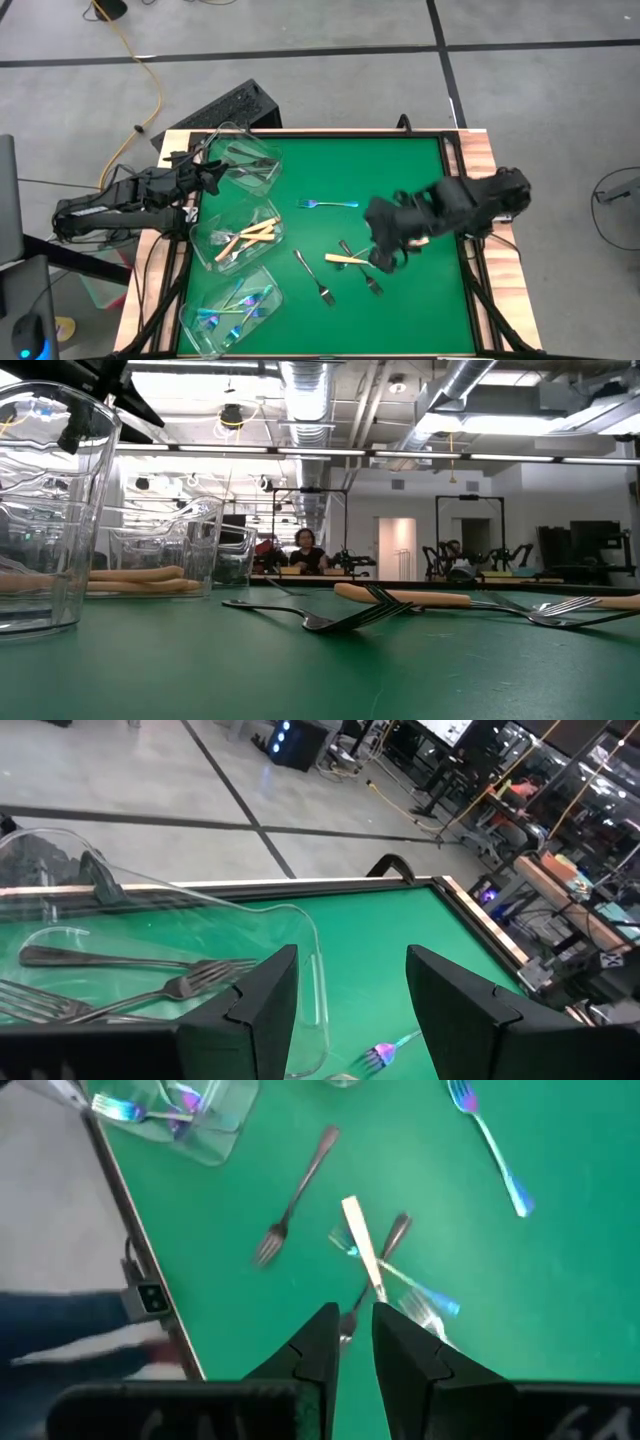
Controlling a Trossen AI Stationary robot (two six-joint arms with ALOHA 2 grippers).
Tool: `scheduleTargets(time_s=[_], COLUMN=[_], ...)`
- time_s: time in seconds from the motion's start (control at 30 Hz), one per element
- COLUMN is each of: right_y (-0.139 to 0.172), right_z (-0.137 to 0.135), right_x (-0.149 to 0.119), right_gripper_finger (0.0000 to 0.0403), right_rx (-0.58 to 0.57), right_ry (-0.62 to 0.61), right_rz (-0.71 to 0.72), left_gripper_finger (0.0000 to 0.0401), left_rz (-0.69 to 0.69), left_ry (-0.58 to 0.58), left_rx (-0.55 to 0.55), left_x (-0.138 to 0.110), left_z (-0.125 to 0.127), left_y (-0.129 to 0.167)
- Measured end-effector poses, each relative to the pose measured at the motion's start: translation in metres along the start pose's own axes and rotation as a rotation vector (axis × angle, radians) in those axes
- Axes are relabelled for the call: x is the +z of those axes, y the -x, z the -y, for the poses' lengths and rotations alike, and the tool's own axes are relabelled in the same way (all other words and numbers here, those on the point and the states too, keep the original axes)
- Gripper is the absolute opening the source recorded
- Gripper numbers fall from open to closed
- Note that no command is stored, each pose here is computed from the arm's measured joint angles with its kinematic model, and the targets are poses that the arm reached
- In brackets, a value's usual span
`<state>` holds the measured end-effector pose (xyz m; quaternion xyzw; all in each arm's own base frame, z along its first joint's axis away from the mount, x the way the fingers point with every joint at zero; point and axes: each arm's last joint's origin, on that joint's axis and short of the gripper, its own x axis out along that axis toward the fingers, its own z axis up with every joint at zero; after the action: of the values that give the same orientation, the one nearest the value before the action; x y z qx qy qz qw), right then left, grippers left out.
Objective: Sort silverware by color (type)
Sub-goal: Put the black fork into the top transparent bin
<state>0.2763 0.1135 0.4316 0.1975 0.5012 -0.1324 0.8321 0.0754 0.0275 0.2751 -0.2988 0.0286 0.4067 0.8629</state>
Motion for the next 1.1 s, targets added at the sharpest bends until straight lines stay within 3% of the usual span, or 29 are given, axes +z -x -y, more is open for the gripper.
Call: scheduleTargets(time_s=[0.1, 0.3, 0.37, 0.57, 0.83, 1.0, 1.1], right_y=[-0.007, -0.041, -0.058, -0.11, -0.181, -0.204, -0.213], right_z=[-0.012, -0.022, -0.021, -0.021, -0.006, 0.0, 0.006], right_x=[-0.028, -0.089, -0.102, -0.129, -0.126, -0.112, -0.103], right_gripper_finger=[0.0083, 0.0083, 0.0084, 0.0119, 0.0192, 0.02, 0.0197], right_rx=[-0.017, -0.184, -0.245, -0.251, -0.092, 0.034, 0.034], right_ry=[-0.075, -0.199, -0.225, -0.217, -0.335, -0.42, -0.456], right_rz=[-0.046, -0.158, -0.193, -0.248, -0.2, -0.175, -0.16], left_gripper_finger=[0.0172, 0.0172, 0.0172, 0.0172, 0.0172, 0.0172, 0.0172], left_rz=[-0.016, -0.026, -0.031, -0.067, -0.115, -0.122, -0.132], left_ry=[-0.001, 0.004, 0.01, 0.017, -0.002, -0.011, -0.014], left_rx=[-0.013, -0.018, -0.016, 0.013, 0.081, 0.088, 0.079], left_x=[-0.001, -0.001, -0.002, -0.005, -0.011, -0.012, -0.012], left_z=[0.0, 0.0, 0.0, -0.004, -0.011, -0.011, -0.011], left_y=[0.0, 0.0, 0.0, 0.0, 0.001, 0.001, 0.001])
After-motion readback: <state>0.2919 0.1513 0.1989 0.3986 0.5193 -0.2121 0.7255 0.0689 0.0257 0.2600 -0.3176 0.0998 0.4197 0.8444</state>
